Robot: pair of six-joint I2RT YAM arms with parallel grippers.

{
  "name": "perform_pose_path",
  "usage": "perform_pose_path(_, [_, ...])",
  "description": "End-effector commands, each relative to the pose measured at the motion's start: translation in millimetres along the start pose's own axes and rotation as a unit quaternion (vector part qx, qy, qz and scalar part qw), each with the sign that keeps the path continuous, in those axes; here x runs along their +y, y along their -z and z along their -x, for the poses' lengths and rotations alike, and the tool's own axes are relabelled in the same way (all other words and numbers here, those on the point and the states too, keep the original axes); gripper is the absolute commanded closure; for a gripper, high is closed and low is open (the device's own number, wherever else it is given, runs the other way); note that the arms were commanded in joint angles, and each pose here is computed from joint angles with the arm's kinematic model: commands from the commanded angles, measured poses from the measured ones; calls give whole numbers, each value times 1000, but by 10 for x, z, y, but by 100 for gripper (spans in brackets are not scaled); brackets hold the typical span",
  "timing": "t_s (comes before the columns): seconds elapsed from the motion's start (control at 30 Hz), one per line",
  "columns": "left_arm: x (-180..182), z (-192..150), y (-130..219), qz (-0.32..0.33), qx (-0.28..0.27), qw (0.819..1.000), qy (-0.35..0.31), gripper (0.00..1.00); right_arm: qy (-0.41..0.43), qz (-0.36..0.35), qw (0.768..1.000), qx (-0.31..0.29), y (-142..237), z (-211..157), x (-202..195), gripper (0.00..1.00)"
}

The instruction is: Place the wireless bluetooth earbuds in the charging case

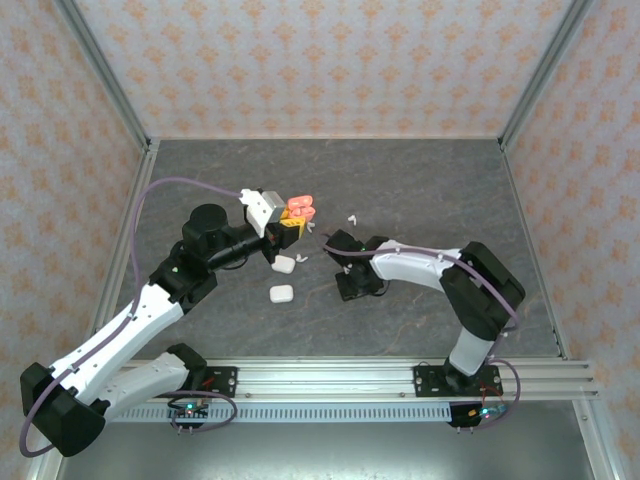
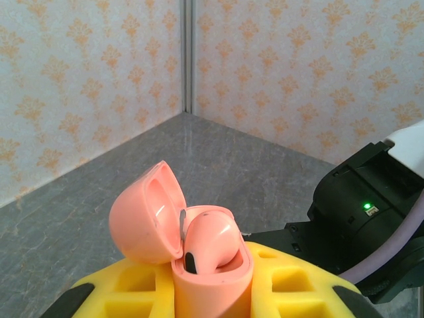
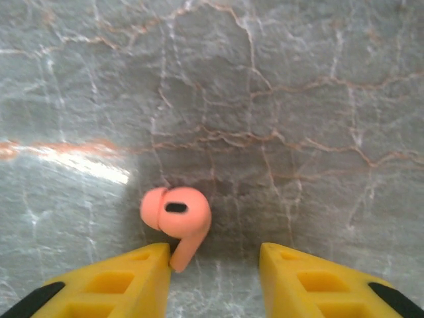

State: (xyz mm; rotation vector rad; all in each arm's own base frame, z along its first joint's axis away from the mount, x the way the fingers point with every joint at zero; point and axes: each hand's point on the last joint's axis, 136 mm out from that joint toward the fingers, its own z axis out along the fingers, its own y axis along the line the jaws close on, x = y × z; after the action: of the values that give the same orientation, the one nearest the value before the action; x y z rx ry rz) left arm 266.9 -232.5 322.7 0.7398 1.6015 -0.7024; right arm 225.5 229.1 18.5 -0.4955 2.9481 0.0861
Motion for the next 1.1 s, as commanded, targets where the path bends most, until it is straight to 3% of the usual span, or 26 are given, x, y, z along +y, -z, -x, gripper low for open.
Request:
perform_pose_path(0.0, [0,139,24,7,-14,1000,-15,100,1,-20,1000,-1,108,-72,-104,61])
perform_pose_path(0.3, [-1,150,8,5,-15,1000,-14,100,5,19,999,-47,368,215,87,60])
perform_pose_path(1.07, [7,126,9,7,-12,1000,-11,100,11,7,1000,-19,-59,304,161,63])
